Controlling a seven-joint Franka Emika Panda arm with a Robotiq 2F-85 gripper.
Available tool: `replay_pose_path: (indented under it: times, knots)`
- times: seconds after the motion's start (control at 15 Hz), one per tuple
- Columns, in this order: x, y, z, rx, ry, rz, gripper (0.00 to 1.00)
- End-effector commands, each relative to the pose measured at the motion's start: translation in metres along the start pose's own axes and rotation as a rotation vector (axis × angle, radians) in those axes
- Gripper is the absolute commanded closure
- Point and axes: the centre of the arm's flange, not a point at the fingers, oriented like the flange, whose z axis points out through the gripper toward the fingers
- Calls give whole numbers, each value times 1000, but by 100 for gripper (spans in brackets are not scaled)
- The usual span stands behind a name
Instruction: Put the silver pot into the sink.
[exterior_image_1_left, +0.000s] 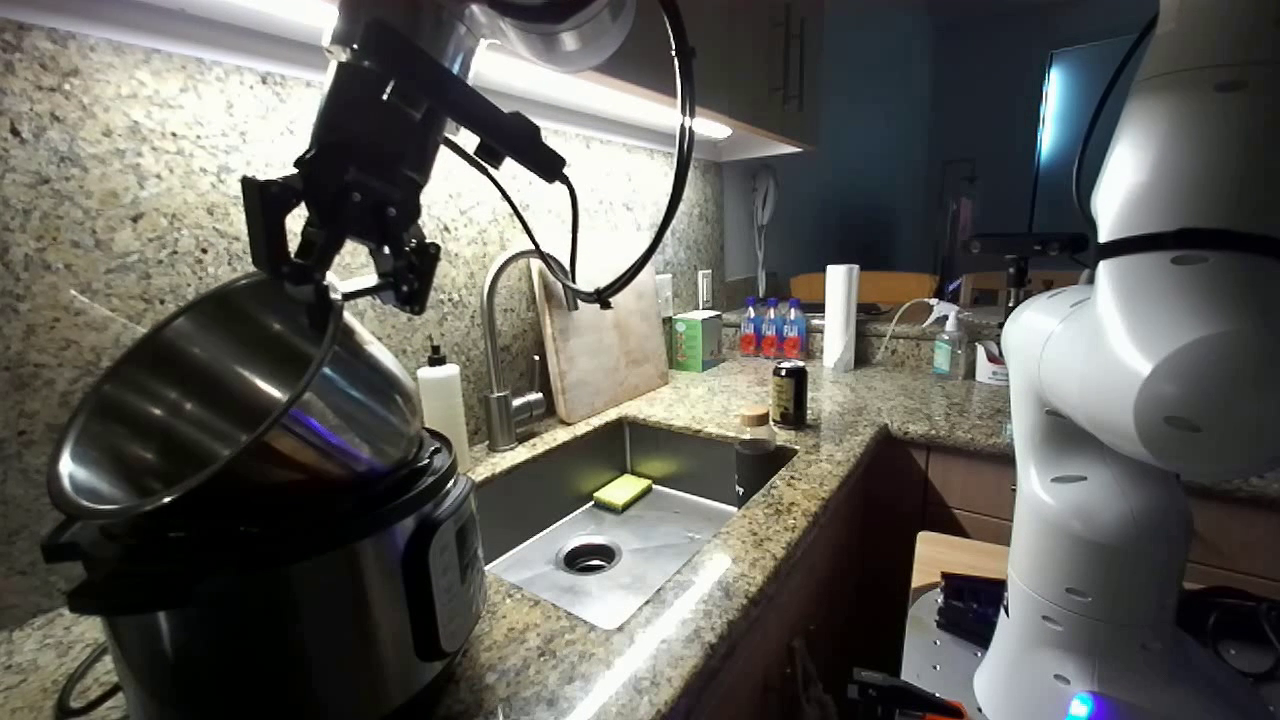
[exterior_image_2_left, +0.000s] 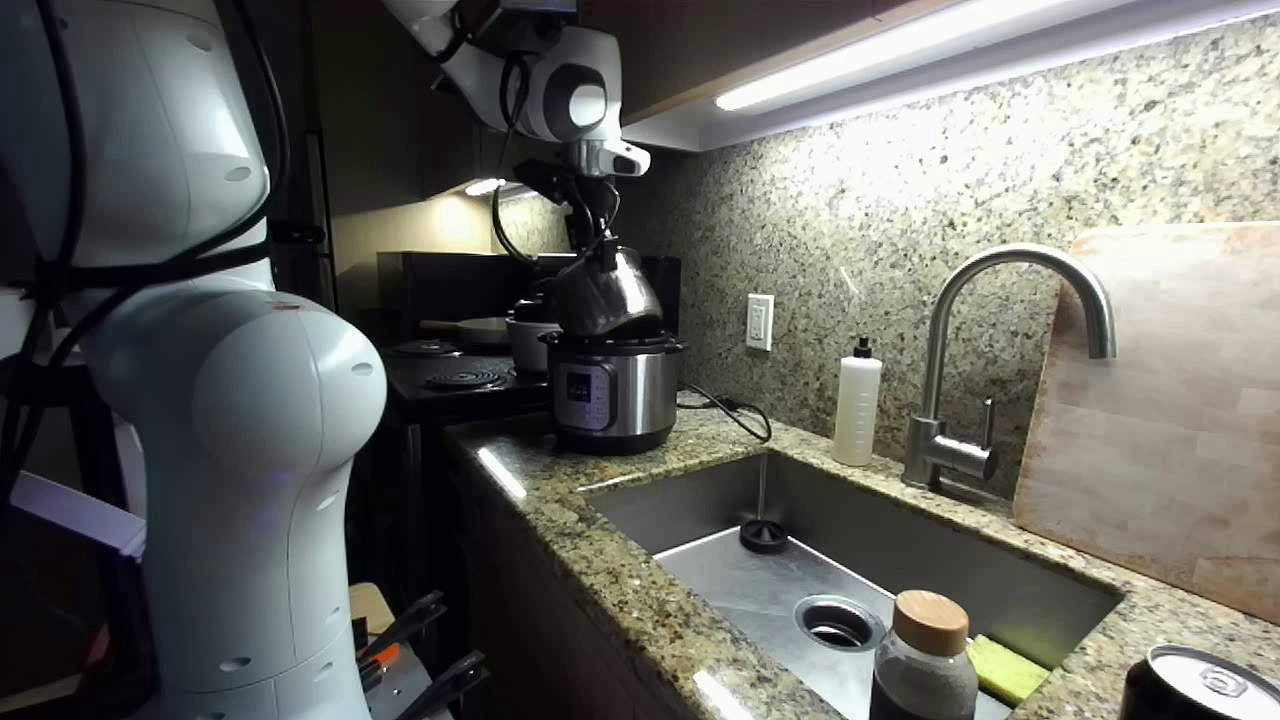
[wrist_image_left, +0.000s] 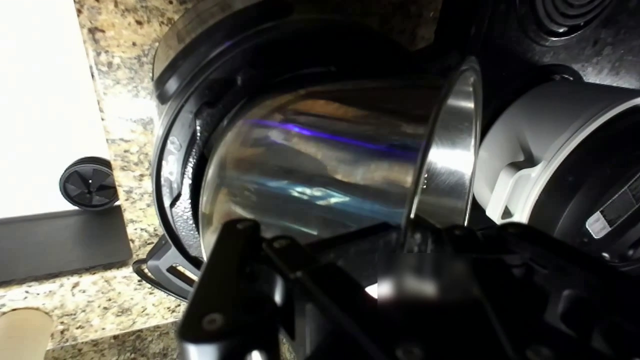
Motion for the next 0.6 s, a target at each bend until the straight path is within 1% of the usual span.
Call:
replay_pose_path:
  times: [0.0,0.33,0.53]
  knots:
    - [-12,-2,-22,19,17,-18,99]
    - [-15,-2,-43,38,49,-26,100]
    - [-14,0,-50,64,52,-22,99]
